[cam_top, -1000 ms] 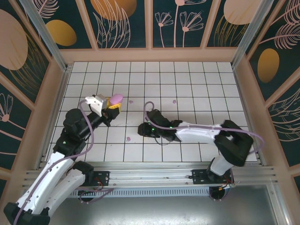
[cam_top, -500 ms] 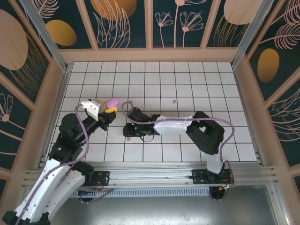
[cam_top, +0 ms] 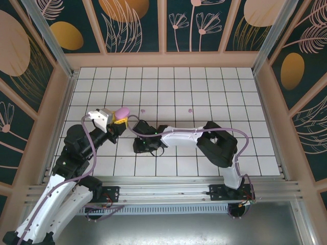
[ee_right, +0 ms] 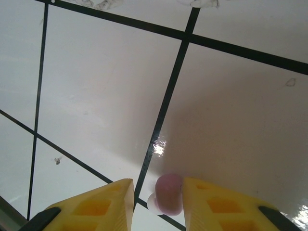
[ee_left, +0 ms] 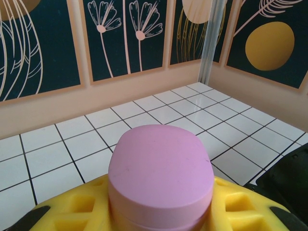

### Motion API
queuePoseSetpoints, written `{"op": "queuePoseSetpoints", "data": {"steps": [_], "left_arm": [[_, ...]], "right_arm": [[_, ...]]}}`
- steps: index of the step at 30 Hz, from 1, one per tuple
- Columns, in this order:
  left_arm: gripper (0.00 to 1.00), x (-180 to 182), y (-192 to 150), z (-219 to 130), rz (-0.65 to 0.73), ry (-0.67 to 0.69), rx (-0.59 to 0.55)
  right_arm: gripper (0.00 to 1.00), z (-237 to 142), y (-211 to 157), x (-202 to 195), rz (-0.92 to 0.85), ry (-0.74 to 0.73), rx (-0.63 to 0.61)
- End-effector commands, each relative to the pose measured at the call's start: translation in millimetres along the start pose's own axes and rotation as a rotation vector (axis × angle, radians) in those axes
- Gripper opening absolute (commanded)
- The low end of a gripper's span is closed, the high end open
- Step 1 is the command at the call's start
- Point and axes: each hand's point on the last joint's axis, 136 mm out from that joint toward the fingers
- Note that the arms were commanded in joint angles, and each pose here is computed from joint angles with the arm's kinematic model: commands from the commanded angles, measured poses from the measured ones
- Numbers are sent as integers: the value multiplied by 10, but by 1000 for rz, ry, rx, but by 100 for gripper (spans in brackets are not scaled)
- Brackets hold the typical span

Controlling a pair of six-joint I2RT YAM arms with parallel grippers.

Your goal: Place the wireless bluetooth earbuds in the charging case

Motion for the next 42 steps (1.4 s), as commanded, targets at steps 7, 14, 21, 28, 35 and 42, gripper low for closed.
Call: {"op": "queuePoseSetpoints", "data": {"steps": [7, 14, 21, 28, 35, 42], "left_arm": [[0, 3, -2, -26, 8, 0, -7], [0, -2, 6, -33, 11, -1, -10], [0, 4, 4, -30, 15, 2, -9], [0, -17, 5, -12, 10, -12, -5], [0, -130, -41, 132, -9, -104, 18], [0, -271, -185, 390, -27, -251, 53]], "right_arm": [[32, 104, -114, -90, -16, -64, 51], [30, 153, -136, -70, -27, -66, 69], [21, 158, -133, -31, -34, -66, 75], [15, -121, 0, -62, -23, -103, 9], [13, -861, 138, -103, -2, -121, -135], [13, -1792, 144, -8, 5, -34, -329]]}}
Point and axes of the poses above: each hand's point on the last joint's axis, 136 mm out from that joint toward the fingers, its own z axis out along the fingers, its own x axis along the line the jaws close on, y = z × x, and after that the axes turned 13 degrees about -z, right-handed
